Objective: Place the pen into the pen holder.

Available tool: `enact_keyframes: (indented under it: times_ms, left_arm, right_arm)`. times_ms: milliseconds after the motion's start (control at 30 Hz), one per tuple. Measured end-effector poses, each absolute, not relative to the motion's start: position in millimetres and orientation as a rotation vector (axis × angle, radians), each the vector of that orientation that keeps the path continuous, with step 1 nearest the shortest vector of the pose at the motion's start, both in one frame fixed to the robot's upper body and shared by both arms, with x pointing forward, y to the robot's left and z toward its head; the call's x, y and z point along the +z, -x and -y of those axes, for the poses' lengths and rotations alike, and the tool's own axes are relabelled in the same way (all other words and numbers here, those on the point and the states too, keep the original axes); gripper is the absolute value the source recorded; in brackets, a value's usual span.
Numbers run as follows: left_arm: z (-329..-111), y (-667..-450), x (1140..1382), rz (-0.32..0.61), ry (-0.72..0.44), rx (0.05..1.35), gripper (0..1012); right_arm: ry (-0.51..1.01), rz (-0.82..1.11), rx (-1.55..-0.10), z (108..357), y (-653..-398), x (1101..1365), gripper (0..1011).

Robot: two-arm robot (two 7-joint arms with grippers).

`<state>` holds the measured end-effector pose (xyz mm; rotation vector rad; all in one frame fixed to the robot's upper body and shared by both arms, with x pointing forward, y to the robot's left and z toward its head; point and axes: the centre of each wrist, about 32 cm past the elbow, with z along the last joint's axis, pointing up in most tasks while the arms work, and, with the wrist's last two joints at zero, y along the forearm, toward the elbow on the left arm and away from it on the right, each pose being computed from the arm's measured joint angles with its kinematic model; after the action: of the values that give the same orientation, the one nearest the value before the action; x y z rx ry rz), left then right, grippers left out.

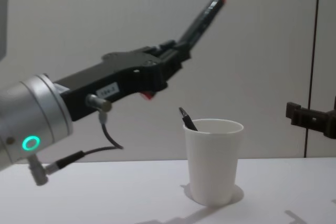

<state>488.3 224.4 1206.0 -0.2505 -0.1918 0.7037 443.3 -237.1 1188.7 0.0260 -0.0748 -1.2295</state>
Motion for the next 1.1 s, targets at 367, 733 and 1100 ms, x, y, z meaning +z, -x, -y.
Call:
enact_keyframes:
  times_ms: [367, 733, 1100]
  left_arm:
    - [-214, -505, 1200, 0.156, 0.229, 0.543, 176]
    - [-206, -515, 1197, 0.144, 0.201, 0.476, 173]
    - [-202, -519, 1196, 0.14, 0.188, 0.451, 174]
  right_arm:
    - [-0.026, 0.075, -1.229, 237, -443, 1189, 1001]
    - [-0.026, 0.075, -1.23, 237, -443, 1189, 1001]
    - [-0.033, 0.068, -1.214, 238, -442, 1190, 1001]
